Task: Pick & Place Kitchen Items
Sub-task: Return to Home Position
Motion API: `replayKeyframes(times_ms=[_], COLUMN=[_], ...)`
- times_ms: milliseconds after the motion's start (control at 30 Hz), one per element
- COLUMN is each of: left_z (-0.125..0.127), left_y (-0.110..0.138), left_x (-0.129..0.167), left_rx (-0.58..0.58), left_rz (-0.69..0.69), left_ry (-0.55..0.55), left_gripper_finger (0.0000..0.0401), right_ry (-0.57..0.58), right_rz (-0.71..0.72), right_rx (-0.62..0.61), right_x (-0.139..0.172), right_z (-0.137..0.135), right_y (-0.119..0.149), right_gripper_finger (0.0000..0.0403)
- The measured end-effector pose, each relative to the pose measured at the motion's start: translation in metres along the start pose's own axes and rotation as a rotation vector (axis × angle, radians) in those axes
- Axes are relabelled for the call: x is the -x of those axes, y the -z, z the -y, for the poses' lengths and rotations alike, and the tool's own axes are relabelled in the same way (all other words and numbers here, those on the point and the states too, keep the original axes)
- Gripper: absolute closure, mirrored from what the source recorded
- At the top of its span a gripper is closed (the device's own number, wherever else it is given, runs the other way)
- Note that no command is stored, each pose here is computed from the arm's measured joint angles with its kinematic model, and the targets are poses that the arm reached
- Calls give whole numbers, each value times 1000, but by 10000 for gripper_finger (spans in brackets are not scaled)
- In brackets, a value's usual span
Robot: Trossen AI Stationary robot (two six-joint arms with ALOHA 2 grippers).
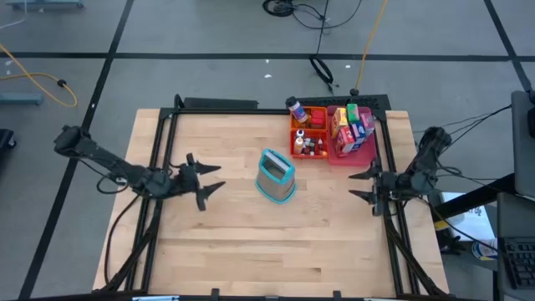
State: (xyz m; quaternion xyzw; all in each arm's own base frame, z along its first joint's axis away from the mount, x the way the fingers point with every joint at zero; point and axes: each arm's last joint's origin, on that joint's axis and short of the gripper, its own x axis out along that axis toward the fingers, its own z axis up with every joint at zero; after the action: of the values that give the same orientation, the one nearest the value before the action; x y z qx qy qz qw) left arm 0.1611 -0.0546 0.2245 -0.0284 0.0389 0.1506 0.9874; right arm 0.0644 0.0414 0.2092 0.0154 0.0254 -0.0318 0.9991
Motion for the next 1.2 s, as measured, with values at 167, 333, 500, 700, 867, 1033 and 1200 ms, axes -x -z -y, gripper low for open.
replayKeyframes(times_ms=[167, 333, 500, 700, 867, 1033, 1200], left_z=[-26, -33, -39, -41, -42, -41, -42], left_y=[36, 63, 74, 79, 84, 84, 84], left_x=[15, 25, 28, 28, 28, 28, 28], left_rx=[55, 102, 79, 53, 12, 19, 18], left_rz=[6, -19, -51, -83, -130, -132, -132], left_ry=[-27, 35, -45, -73, -82, -80, -80], left_gripper_finger=[146, 146, 146, 146, 146, 146, 146], right_ry=[40, -27, 62, 129, 113, 105, 44], right_rz=[-15, 95, 344, 226, 144, 134, 137], right_rx=[-52, -82, -13, -27, -188, -285, -291], right_x=[4, -3, -1, -3, -7, -8, -7], right_z=[5, -9, -3, -4, -7, -8, -9], right_y=[5, 8, -3, 12, 28, 30, 29], right_gripper_finger=[195, 196, 197, 206, 207, 203, 204])
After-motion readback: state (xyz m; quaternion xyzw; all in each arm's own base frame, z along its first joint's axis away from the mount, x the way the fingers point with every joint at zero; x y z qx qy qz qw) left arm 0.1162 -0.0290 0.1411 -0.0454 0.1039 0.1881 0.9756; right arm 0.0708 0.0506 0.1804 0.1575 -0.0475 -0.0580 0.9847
